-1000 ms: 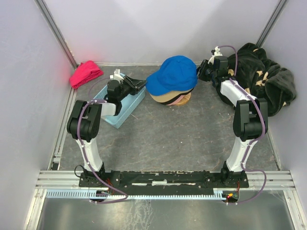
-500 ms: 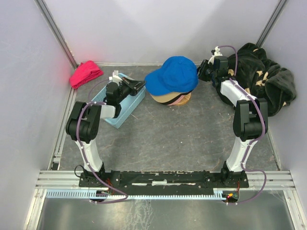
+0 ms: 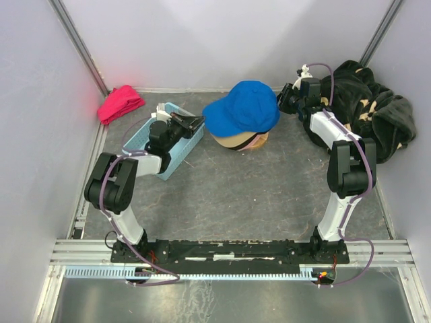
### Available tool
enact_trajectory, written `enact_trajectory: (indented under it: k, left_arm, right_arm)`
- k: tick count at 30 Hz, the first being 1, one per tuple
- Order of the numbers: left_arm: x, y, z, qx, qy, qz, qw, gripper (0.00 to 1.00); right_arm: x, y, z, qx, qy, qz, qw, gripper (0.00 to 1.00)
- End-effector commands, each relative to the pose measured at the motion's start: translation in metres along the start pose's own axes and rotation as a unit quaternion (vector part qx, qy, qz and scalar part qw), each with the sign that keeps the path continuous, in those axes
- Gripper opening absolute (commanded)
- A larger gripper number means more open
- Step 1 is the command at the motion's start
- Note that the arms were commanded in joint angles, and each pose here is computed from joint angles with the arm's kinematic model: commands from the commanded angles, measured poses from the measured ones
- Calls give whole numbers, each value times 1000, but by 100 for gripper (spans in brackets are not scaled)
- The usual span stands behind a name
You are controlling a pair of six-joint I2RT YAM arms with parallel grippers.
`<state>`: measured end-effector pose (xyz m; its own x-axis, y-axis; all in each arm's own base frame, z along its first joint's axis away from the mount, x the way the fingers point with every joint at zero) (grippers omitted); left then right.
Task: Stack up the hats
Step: Stack the hat on the hat.
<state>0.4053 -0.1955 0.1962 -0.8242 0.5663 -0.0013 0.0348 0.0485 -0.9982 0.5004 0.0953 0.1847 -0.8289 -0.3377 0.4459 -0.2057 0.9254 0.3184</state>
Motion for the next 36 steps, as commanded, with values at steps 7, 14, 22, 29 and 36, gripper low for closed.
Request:
enact_trajectory:
  k: [7, 14, 22, 29, 36]
  left_arm:
    - [21, 31, 21, 57, -54, -65, 995, 3]
    - [22, 49, 31, 52, -63, -112, 990, 3]
    - [22, 69, 44, 44, -51, -158, 985, 3]
    - [20, 75, 50, 38, -43, -172, 983, 3]
    - [18, 53, 46, 8, -47, -157, 986, 13]
  right_arm:
    - [5, -10, 9, 3, 36, 35, 999, 37]
    - [0, -16, 20, 3, 57, 47, 997, 34]
    - [-7, -22, 38, -2, 80, 52, 995, 32]
    - [-8, -22, 40, -1, 82, 53, 995, 32]
    - [-2, -16, 22, 2, 60, 48, 997, 36]
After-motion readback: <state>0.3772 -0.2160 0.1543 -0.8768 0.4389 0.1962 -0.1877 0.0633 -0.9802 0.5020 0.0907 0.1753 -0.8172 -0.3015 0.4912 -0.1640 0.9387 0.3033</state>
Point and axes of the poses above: each gripper's point midway between its finger pads, its own x axis back along the fingers, its own y axis along the line the jaws close on, z = x × y, the point moved 5 cm from there along x, back along the fingers, and after that the axes turned 13 degrees about x, right-handed, at the moved point
